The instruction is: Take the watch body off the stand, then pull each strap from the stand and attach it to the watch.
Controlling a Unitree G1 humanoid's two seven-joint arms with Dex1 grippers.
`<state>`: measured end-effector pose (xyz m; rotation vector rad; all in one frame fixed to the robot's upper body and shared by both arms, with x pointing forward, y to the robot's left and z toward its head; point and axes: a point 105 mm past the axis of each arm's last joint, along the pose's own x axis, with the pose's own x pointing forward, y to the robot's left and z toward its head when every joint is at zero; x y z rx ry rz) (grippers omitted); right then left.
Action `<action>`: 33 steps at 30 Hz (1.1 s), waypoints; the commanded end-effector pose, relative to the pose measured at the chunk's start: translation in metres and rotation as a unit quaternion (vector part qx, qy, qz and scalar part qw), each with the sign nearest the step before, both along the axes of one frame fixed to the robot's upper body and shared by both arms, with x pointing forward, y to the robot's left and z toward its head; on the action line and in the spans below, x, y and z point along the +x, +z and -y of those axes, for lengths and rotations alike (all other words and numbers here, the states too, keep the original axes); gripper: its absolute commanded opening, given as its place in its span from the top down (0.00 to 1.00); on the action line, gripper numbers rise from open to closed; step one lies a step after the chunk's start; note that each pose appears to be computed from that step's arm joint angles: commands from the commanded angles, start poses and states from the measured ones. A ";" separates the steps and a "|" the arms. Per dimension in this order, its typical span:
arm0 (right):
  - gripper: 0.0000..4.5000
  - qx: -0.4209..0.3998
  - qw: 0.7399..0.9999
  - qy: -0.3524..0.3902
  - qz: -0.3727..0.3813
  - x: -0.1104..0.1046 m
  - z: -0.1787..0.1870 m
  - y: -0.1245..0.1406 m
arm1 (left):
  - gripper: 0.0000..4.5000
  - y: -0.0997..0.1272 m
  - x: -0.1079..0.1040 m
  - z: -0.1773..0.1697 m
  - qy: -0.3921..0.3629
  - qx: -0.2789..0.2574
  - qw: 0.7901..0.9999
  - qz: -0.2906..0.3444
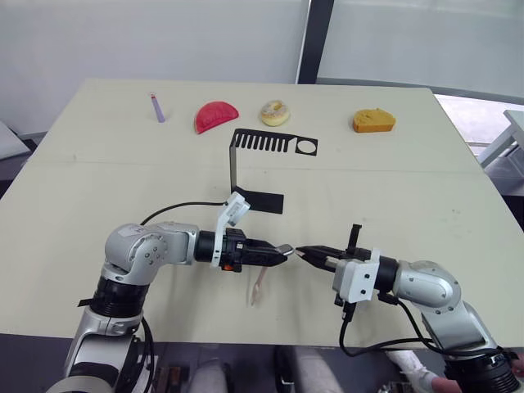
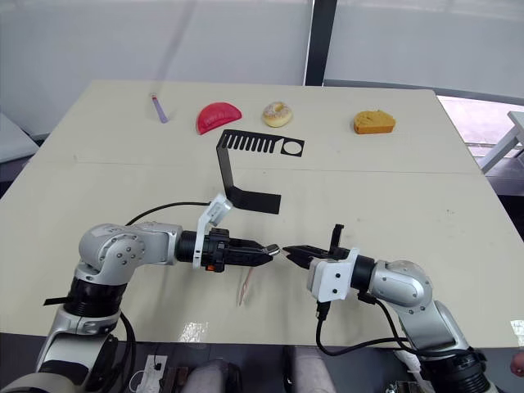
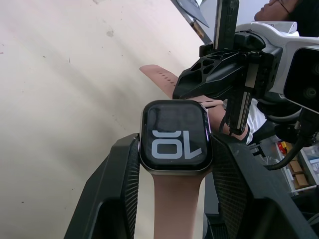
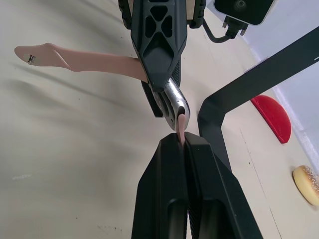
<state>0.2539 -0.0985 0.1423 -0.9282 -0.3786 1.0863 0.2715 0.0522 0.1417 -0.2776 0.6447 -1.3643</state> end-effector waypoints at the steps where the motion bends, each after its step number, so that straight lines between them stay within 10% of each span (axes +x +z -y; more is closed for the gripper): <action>1: 1.00 0.024 0.999 0.024 0.027 -0.005 -0.014 0.013 | 0.64 0.013 -0.015 0.020 -0.053 -0.026 0.998 0.021; 33: 1.00 0.020 0.999 0.017 0.025 -0.002 -0.017 0.008 | 0.64 0.012 -0.020 0.027 -0.065 -0.022 0.997 0.019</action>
